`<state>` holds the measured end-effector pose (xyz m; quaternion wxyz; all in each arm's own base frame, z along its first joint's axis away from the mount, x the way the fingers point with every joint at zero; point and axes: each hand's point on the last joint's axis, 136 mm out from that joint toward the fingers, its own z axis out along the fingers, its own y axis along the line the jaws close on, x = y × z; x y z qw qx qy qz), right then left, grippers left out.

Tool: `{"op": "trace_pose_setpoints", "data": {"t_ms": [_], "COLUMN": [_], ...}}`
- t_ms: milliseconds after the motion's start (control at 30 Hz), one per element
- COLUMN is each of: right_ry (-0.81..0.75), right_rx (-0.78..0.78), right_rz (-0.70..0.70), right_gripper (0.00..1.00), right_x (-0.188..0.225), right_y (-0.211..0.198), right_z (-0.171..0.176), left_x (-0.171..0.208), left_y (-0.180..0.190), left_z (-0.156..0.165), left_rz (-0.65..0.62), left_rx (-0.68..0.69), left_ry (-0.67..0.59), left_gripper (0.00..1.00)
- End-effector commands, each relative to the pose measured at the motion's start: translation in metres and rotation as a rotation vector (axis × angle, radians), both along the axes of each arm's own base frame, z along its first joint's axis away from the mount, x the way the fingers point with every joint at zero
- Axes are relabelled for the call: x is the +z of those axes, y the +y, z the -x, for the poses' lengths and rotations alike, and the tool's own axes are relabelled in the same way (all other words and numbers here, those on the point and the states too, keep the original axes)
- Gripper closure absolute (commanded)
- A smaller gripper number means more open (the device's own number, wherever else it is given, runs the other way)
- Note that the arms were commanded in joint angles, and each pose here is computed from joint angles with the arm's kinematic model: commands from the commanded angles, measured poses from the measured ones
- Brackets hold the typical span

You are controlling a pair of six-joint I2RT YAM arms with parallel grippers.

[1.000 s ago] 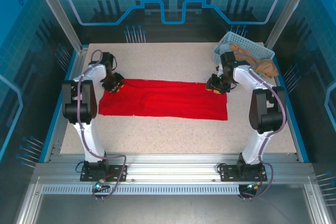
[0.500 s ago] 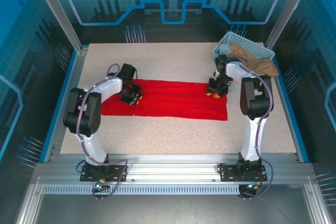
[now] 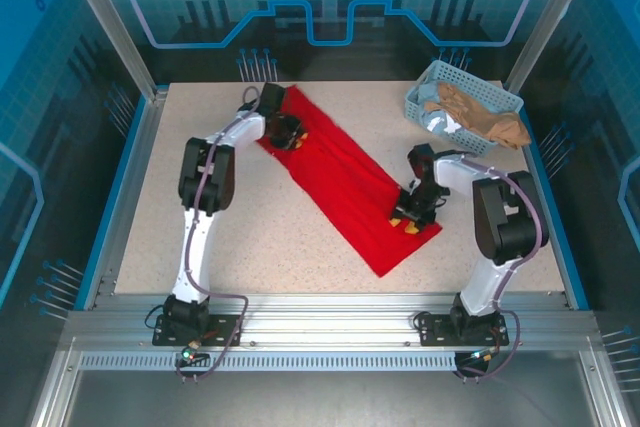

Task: Fold and stack the t-shirts

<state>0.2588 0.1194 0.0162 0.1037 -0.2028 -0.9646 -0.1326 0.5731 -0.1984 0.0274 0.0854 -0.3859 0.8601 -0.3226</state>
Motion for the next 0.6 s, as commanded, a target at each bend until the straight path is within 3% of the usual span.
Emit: {"op": "trace_pose_setpoints", "data": {"t_ms": [0, 300, 567], "right_ry": [0.042, 0.143, 0.157], "right_rx": [-0.018, 0.029, 0.032], "right_rz": [-0.002, -0.029, -0.034], "right_gripper": [0.60, 0.60, 0.60], "right_x": [0.002, -0.002, -0.009], "right_y": [0.027, 0.092, 0.115], "right_z": [0.017, 0.048, 0.047], "left_x": [-0.004, -0.010, -0.005], "left_y": [-0.046, -0.101, -0.105], "left_z": [-0.014, -0.019, -0.026], "left_rz": [0.059, 0.119, 0.117], "left_rx": [-0.087, -0.106, -0.144], "left_ry": [-0.042, -0.062, -0.131], "left_gripper": [0.79, 0.80, 0.77]}}
